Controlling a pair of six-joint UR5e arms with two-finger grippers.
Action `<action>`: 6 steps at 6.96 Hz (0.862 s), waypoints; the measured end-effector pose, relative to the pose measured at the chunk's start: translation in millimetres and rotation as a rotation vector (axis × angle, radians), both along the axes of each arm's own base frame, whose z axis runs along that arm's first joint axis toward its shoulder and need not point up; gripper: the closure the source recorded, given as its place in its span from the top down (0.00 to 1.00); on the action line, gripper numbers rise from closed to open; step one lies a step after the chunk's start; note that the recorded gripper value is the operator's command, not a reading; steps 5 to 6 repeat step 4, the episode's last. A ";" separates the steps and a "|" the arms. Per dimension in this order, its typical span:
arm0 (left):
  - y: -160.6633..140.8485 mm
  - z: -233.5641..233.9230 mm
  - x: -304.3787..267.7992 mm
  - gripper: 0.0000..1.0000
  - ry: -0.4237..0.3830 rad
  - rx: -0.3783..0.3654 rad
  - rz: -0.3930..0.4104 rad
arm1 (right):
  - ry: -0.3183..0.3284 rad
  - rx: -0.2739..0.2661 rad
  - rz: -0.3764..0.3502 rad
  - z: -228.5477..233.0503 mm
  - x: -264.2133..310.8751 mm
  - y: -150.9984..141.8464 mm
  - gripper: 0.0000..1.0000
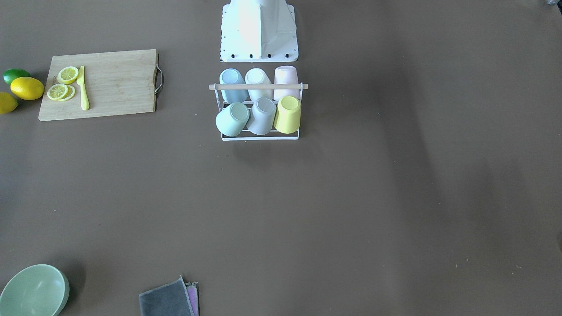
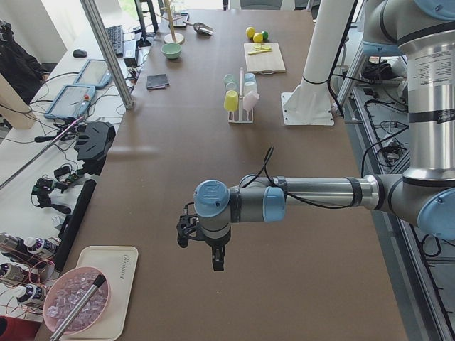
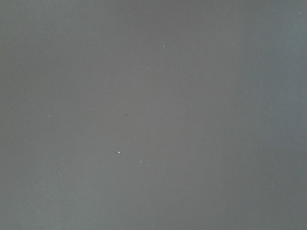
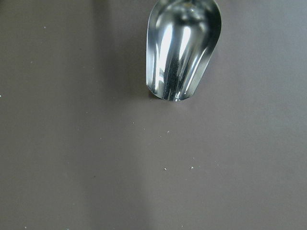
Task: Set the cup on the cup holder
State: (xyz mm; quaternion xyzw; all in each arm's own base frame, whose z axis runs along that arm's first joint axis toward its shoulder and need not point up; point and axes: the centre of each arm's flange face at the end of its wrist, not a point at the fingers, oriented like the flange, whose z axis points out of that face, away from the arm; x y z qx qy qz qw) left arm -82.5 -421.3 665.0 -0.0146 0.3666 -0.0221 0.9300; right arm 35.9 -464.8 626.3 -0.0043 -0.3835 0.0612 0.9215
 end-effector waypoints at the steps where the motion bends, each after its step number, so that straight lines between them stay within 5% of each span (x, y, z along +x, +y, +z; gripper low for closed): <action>1: -1.1 -1.3 -0.1 0.98 0.000 0.003 0.000 | 0.000 0.000 0.000 -0.1 0.0 0.0 1.00; 6: -2.2 -2.0 -0.1 0.98 -0.001 0.003 -0.002 | 0.000 0.003 0.000 -1.6 0.0 0.4 1.00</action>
